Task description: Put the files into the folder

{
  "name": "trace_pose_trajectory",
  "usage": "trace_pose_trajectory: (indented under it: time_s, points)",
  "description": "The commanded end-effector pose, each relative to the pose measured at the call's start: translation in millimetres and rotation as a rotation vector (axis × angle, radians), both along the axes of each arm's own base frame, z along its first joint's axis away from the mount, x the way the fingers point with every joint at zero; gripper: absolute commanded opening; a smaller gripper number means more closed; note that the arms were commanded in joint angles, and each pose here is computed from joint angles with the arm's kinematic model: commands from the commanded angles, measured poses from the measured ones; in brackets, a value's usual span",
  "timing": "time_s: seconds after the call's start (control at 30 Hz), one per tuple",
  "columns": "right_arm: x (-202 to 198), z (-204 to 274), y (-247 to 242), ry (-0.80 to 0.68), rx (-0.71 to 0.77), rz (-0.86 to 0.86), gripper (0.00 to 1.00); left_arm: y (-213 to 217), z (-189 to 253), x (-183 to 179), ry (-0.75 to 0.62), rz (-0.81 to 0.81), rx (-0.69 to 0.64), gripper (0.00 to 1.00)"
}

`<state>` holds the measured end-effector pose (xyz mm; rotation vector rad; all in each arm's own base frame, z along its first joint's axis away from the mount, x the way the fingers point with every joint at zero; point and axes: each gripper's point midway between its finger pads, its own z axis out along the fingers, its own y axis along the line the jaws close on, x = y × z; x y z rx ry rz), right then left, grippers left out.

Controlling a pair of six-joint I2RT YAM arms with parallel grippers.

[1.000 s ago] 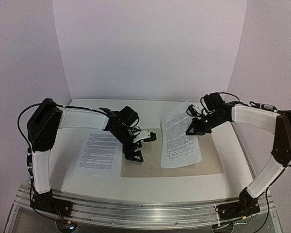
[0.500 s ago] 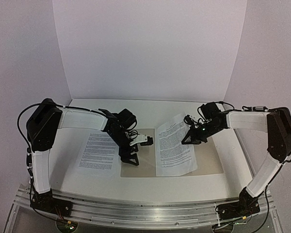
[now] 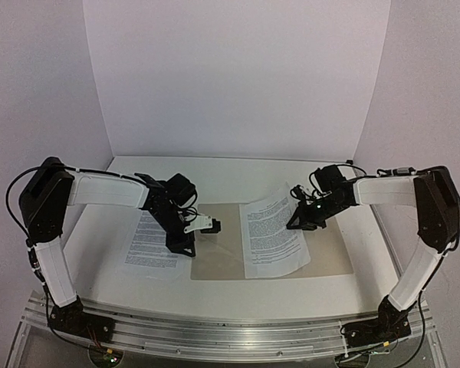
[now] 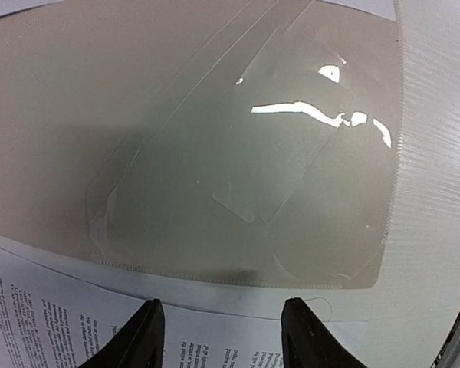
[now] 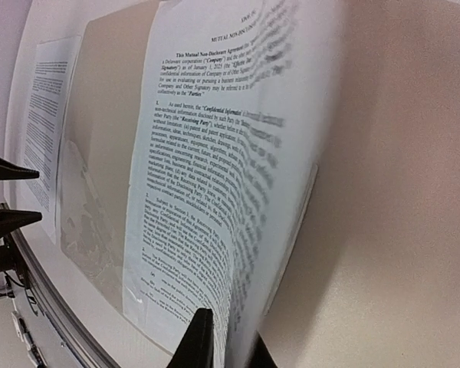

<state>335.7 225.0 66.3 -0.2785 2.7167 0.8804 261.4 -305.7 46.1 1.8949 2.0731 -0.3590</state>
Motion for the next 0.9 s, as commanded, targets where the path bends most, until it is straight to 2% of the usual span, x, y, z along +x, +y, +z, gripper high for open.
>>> trace_pose_trajectory:
  time_s: [0.0,0.13,0.27,0.4,0.47,0.6,0.73,0.87]
  points:
    - [-0.3,-8.9,-8.5,0.023,-0.028,-0.061,0.13,-3.9,-5.4,8.8,0.006,0.083,0.000,0.51]
    - [-6.6,-13.2,-11.7,0.041,-0.034,-0.074,0.19,-3.0,-9.8,4.2,0.090,0.165,-0.018,0.48]
    - [-9.6,-17.8,-12.4,0.060,-0.035,-0.080,0.21,-6.9,5.8,25.1,0.321,0.467,-0.111,0.50]
    - [-9.0,-20.4,-13.8,0.064,-0.044,-0.089,0.21,-23.7,33.2,41.7,0.489,0.700,-0.224,0.59]
    - [-8.5,-22.2,-13.4,0.069,-0.044,-0.089,0.21,-28.8,34.5,42.5,0.540,0.759,-0.249,0.60]
    - [-8.9,-24.5,-11.5,0.081,-0.039,-0.083,0.20,-26.6,12.5,35.2,0.620,0.831,-0.213,0.61]
    - [-9.8,-25.8,-12.8,0.084,-0.044,-0.088,0.20,-30.7,5.5,31.1,0.687,0.858,-0.207,0.61]
    - [-11.8,-24.8,-14.2,0.081,-0.045,-0.093,0.20,-31.3,5.4,37.1,0.686,0.907,-0.205,0.61]
